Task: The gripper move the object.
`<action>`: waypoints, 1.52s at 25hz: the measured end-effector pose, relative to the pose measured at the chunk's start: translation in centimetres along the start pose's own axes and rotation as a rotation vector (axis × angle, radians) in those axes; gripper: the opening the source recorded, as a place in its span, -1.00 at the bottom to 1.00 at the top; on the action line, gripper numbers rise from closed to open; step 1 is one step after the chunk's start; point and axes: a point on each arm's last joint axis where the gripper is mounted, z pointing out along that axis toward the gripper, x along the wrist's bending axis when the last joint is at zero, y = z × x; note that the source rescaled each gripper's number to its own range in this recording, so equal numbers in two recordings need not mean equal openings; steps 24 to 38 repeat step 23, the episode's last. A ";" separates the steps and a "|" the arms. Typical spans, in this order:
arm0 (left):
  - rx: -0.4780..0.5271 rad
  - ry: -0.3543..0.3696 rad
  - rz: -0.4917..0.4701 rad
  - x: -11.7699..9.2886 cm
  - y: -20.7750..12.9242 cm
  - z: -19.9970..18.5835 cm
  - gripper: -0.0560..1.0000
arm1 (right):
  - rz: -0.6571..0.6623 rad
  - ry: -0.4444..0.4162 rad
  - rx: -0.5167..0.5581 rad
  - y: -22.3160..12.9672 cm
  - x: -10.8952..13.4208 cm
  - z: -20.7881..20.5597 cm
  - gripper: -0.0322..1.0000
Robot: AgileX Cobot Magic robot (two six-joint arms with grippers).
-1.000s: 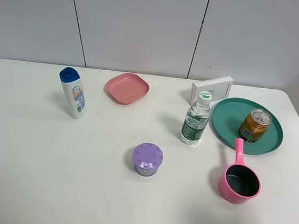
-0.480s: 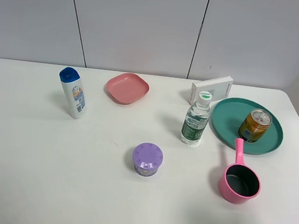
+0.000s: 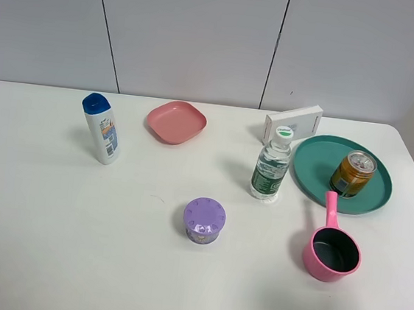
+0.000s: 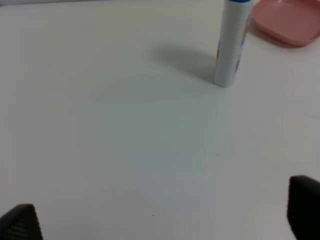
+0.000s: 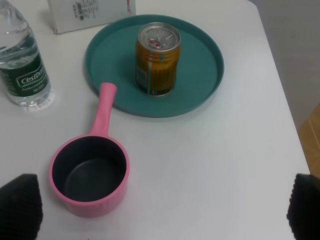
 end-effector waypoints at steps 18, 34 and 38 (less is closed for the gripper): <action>0.000 0.000 0.000 0.0 0.0 0.0 1.00 | 0.000 0.000 0.000 0.0 0.0 0.0 0.99; 0.000 0.000 0.000 0.0 0.0 0.0 1.00 | 0.000 0.000 0.000 0.0 0.0 0.0 0.99; 0.000 0.000 0.000 0.0 0.0 0.0 1.00 | 0.000 0.000 0.000 0.0 0.0 0.0 0.99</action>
